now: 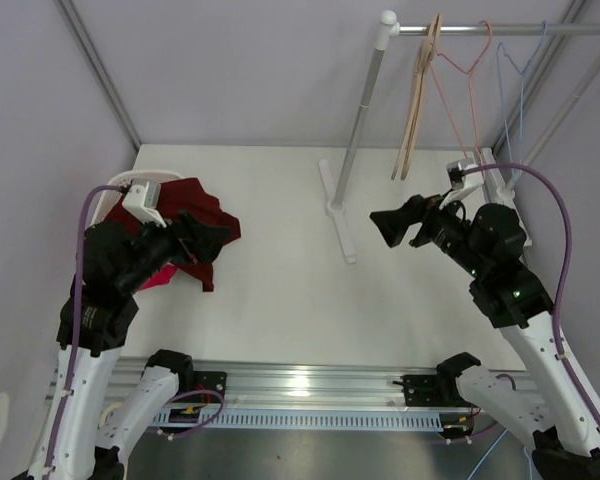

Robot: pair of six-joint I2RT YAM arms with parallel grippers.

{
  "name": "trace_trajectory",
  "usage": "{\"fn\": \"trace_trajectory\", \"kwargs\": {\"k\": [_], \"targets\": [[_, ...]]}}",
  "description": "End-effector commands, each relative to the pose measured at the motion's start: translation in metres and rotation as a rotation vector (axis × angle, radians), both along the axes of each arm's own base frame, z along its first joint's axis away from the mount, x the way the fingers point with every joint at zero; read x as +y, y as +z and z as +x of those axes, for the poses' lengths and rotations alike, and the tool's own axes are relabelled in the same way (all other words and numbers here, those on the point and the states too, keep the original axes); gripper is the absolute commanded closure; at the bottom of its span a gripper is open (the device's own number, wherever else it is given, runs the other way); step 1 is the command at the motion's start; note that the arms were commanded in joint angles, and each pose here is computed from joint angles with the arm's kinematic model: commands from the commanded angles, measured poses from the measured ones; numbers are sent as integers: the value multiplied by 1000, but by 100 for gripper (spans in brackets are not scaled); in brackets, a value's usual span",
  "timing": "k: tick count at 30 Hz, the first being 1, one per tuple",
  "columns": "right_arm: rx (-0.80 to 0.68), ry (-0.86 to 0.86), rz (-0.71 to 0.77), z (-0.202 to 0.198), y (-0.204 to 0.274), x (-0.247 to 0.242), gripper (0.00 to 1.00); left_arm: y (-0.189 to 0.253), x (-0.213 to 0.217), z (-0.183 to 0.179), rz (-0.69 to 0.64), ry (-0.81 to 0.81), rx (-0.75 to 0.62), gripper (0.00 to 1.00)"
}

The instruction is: Remove the t-shirt from the hanger

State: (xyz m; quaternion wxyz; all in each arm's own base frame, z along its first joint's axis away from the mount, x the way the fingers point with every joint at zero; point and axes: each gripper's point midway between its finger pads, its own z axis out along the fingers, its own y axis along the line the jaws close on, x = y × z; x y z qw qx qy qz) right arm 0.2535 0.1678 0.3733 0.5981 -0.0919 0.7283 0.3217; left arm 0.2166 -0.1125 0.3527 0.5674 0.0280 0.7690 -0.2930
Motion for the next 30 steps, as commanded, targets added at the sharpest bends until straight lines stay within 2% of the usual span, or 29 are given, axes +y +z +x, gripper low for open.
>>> {"fn": "trace_trajectory", "kwargs": {"k": [1, 5, 9, 30], "targets": [[6, 112, 42, -20, -10, 22, 1, 0, -18, -9, 11, -112, -78, 1], [85, 151, -23, -29, -48, 29, 1, -32, -28, -10, 49, -162, -18, 1], [104, 152, -72, -33, -66, 28, 0, -57, -37, -12, 60, -197, 32, 1], [99, 138, -91, -37, -79, 22, 1, -61, -31, -10, 81, -163, 30, 1]]}}
